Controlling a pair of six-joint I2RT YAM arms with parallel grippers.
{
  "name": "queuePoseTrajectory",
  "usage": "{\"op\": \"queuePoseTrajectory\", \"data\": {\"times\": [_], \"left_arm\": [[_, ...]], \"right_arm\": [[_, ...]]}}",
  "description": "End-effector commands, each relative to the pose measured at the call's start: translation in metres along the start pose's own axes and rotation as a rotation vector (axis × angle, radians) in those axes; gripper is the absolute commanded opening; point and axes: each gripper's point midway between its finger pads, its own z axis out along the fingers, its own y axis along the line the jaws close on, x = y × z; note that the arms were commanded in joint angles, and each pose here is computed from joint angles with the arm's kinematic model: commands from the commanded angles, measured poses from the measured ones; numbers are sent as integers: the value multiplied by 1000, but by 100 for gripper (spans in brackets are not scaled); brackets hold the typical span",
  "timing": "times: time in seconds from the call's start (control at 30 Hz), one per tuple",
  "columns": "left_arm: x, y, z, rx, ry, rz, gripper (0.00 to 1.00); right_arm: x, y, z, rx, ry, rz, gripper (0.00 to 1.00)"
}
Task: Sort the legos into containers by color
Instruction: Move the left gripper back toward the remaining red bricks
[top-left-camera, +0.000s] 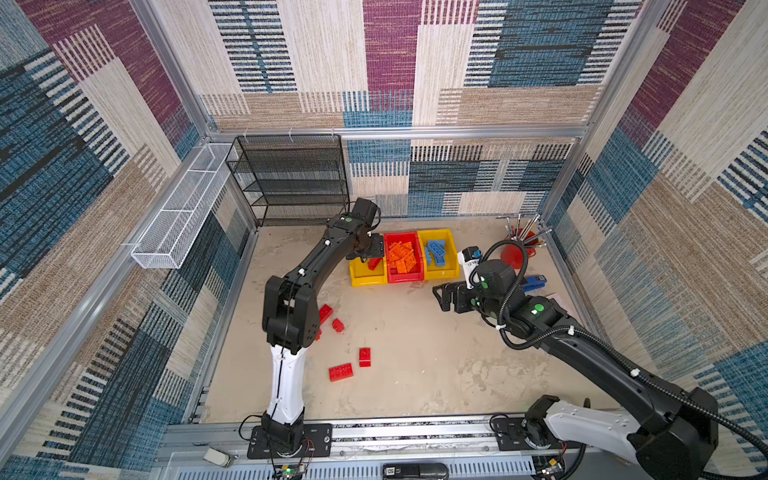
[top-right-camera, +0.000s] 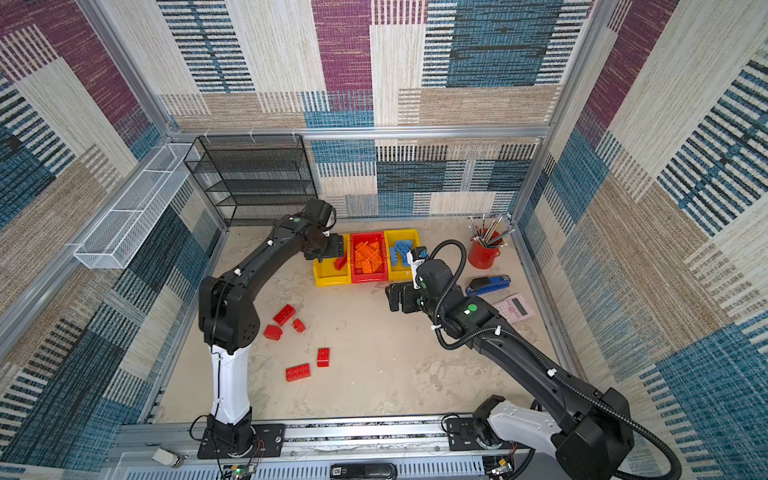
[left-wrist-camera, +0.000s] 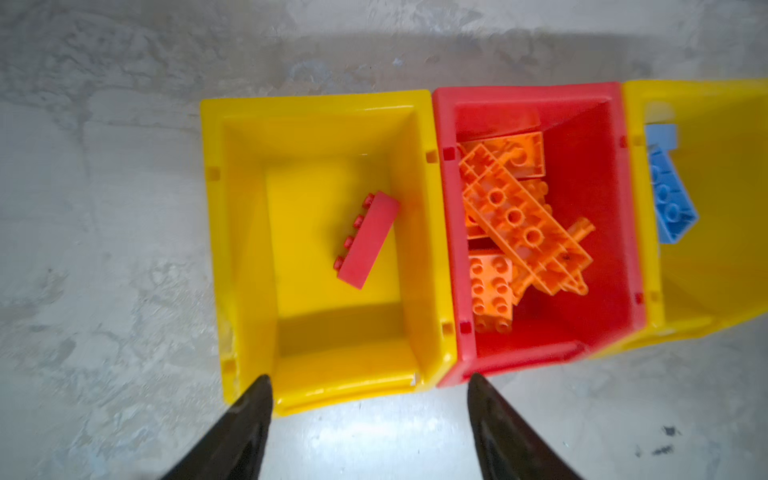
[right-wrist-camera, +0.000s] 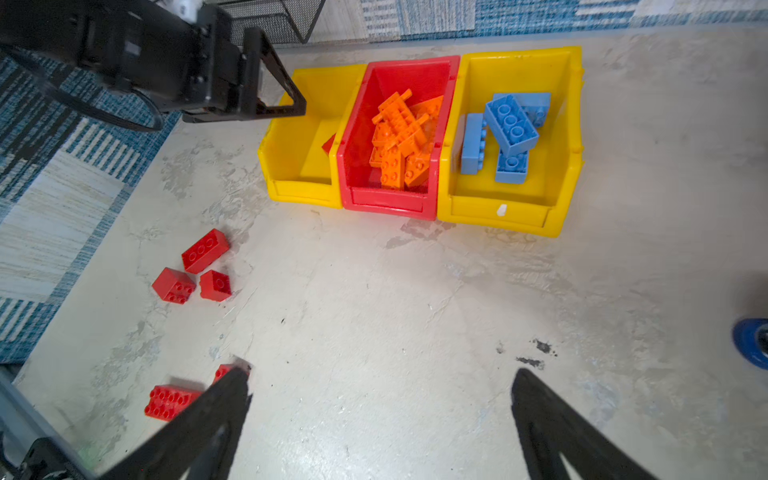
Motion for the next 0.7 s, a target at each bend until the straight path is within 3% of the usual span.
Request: {"op": "queuePoseTrajectory", "data": {"times": [0.0,0.33,0.5,0.67], "left_arm": [[15,8,-24,22,-56,-45,75],[158,72,-56,-9,-55,-232,72],[192,90,-64,-16,-76,-271,72],[203,94,-54,-28,-46,-265,72]], "right_arm": [[-2,19,-3,-111,-16,33,99],[23,46,-3,-177,36,32,99],[36,62,1,-198,66,43,99],[40,73,5,-219,75,61,99]]}}
